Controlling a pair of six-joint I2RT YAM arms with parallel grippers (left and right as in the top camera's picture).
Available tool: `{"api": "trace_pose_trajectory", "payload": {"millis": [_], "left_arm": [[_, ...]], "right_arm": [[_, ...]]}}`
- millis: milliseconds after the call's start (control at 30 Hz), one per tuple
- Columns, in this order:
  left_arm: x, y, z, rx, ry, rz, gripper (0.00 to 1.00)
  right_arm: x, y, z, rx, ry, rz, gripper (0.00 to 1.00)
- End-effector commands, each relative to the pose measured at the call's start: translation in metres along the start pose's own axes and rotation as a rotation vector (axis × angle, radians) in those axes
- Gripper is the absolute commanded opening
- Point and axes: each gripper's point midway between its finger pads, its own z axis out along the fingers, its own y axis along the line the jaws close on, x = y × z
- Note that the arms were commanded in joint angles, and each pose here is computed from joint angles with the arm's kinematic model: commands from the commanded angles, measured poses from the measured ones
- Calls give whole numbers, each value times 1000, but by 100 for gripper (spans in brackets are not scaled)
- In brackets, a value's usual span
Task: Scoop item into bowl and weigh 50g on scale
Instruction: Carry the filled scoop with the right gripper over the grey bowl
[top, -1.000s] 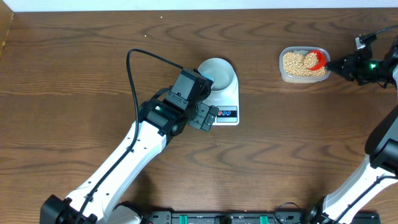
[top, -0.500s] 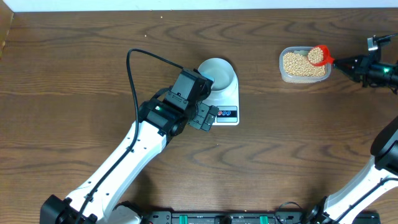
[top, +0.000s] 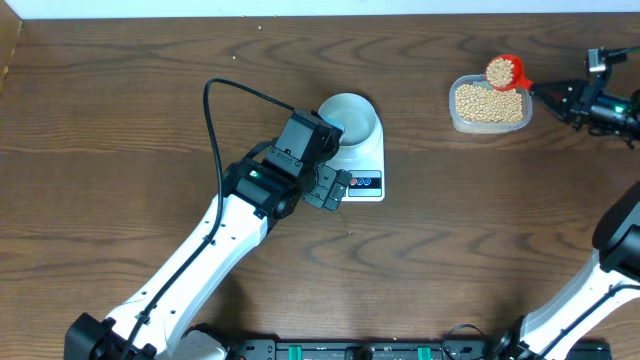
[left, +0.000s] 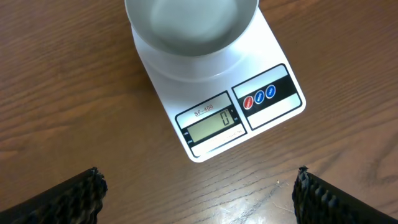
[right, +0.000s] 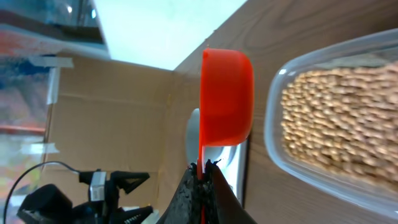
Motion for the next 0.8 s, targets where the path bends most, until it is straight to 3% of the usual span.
{"api": "trace_pose_trajectory", "payload": {"millis": [0,500,767], "left_arm": [[0,1,0,-1,0,-4,98],[0,1,0,-1,0,-4,98],[0,1,0,-1,1,-4,98]], "right_arm": [[6,16,19,-85,33,-23,1],[57,52,107,-149,259,-48,1],[94,54,149,-78,393,-94,1]]}}
